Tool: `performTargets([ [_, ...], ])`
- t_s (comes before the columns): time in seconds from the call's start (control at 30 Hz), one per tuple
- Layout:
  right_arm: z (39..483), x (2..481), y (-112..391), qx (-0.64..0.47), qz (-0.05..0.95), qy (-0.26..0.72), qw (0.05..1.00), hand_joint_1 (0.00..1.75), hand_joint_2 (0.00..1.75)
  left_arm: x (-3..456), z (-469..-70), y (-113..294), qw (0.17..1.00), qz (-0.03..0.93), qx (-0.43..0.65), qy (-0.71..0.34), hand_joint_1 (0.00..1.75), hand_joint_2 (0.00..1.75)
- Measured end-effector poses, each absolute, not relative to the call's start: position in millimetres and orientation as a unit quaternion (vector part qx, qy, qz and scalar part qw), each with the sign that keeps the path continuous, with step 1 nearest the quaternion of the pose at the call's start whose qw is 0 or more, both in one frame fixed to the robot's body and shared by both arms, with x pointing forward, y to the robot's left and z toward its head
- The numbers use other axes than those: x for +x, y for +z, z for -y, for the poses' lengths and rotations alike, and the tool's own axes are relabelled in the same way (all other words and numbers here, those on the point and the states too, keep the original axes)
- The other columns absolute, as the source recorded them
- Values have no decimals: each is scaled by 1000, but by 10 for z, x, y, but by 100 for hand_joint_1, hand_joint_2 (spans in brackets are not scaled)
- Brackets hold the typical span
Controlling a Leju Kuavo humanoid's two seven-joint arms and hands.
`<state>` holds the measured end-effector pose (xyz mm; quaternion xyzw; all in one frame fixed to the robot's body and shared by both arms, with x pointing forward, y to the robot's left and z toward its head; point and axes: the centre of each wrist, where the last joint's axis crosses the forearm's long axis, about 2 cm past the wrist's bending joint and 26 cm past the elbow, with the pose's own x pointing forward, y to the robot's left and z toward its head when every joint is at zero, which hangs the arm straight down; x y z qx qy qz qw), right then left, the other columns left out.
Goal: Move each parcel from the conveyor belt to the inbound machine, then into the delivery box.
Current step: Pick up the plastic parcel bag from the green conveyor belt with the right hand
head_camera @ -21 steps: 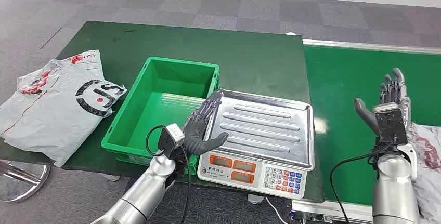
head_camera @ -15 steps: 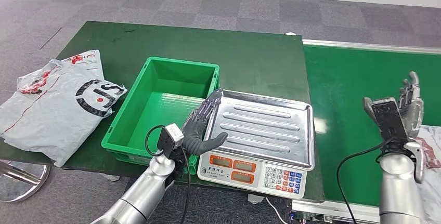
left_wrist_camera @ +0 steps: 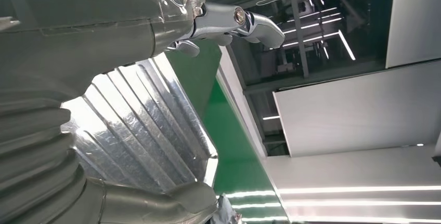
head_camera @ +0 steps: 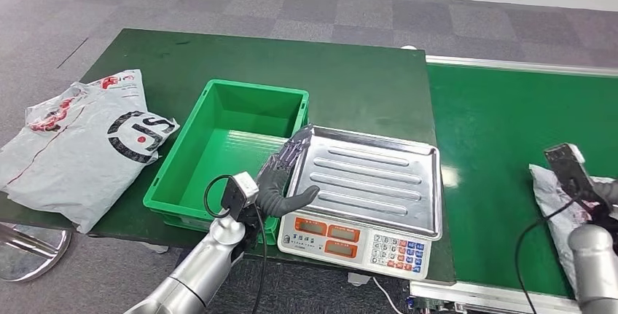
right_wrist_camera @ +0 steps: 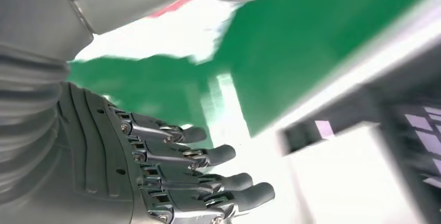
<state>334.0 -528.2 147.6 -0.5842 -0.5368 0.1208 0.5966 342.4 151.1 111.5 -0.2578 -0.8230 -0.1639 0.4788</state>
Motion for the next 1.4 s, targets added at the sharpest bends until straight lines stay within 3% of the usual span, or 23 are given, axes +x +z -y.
performTargets([
  [0.33,5780,3070,1358,-602,427,148,659,0,175,3454,-1493,1112,483,819,-260,-166,0,175],
  [0.77,6119,2480,912,-502,227,244,798,0,175,3533,-1449,1163,483,816,-267,-170,0,175],
  [0.97,6188,2230,771,-399,190,301,845,0,175,3578,-1450,1191,483,816,-266,-171,0,175],
  [1.0,6193,2216,766,-390,186,307,848,9,175,3586,-1451,1197,483,817,-266,-171,0,175],
  [1.1,6198,2216,775,-373,178,322,852,140,175,3602,-1455,1207,483,818,-263,-169,0,175],
  [1.13,6199,2224,783,-371,178,325,851,175,175,3604,-1456,1208,484,818,-261,-168,0,175],
  [1.4,6126,2396,854,-398,231,330,824,175,175,3608,-1468,1206,485,821,-252,-164,0,175],
])
